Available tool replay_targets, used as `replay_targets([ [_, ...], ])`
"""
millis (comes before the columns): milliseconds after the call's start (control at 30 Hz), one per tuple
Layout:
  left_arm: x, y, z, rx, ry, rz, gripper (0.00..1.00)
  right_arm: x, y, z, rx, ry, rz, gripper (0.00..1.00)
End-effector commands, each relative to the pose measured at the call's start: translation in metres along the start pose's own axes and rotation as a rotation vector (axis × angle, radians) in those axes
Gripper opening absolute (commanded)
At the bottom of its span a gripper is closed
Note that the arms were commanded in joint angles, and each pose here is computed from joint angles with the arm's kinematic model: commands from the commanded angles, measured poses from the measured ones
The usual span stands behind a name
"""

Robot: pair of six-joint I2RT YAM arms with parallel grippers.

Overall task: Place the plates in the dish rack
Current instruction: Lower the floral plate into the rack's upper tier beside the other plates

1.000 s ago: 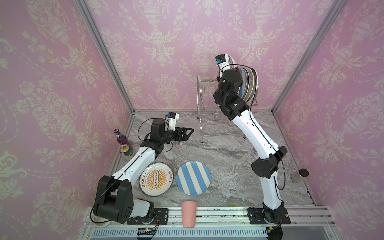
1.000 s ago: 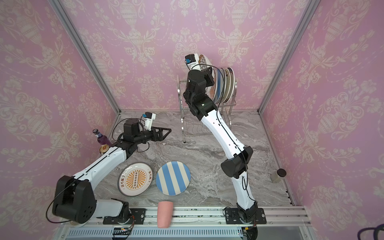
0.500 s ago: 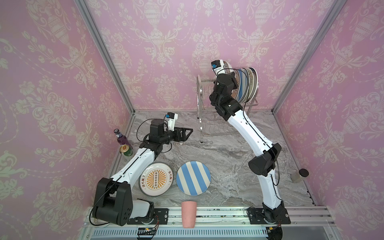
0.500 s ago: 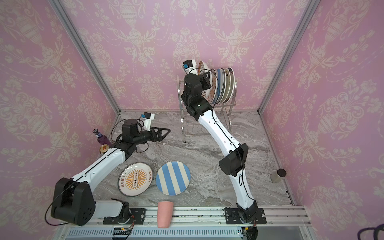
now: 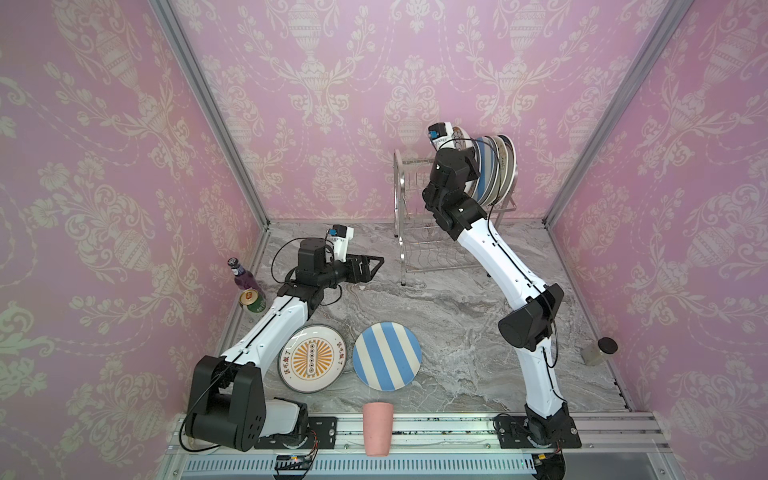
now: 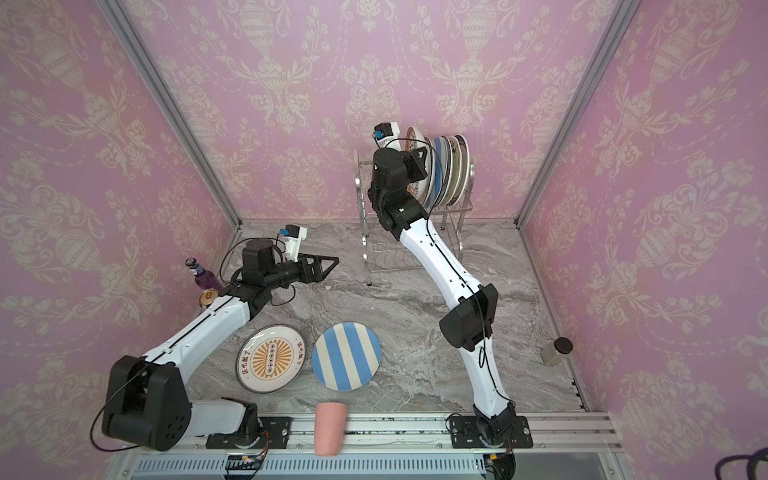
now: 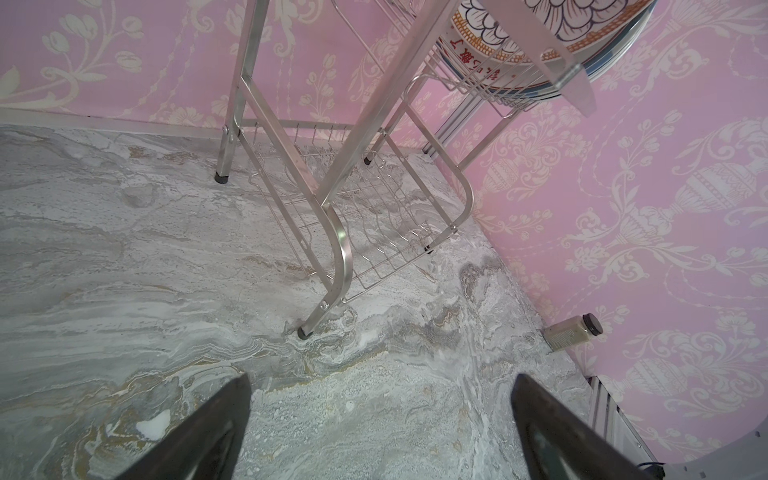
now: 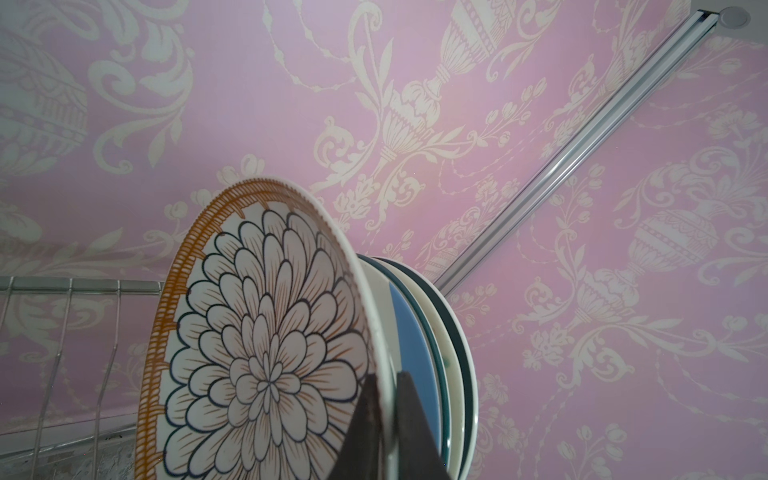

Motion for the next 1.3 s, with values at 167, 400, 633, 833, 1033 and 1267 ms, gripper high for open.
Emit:
replay_targets([
  [167, -0.003, 0.007, 0.001, 0.023, 0.012, -0.013, 0.99, -0.008, 0.000, -0.006, 0.017, -0.165, -0.028, 0.00],
  [400, -0.007, 0.011, 0.002, 0.025, 0.016, -0.021, 0.99, 0.001, -0.002, 0.007, 0.016, -0.123, -0.005, 0.00],
  [633, -0.007, 0.012, 0.004, 0.018, 0.019, -0.023, 0.99, 0.005, -0.001, 0.014, 0.006, -0.100, 0.004, 0.02],
  [833, -0.006, 0.016, 0.006, 0.004, 0.019, -0.023, 0.99, 0.002, 0.004, 0.014, -0.007, -0.084, -0.007, 0.16],
  [1033, -0.004, 0.019, 0.006, -0.007, 0.014, -0.022, 0.99, -0.009, 0.014, 0.011, -0.016, -0.081, -0.045, 0.26],
  [1267, -0.006, 0.020, 0.007, -0.030, 0.003, -0.018, 0.99, -0.017, 0.028, 0.002, -0.053, -0.094, -0.064, 0.41],
])
Point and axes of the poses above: each gripper's point midway between its finger pads, its own y axis back along the fingers, its own z axis along the line the jaws close on, x = y × z, the point moved 10 cm from there along y, back along the fingers, and after that the axes turned 3 degrees about -y, right-handed, at the moved point
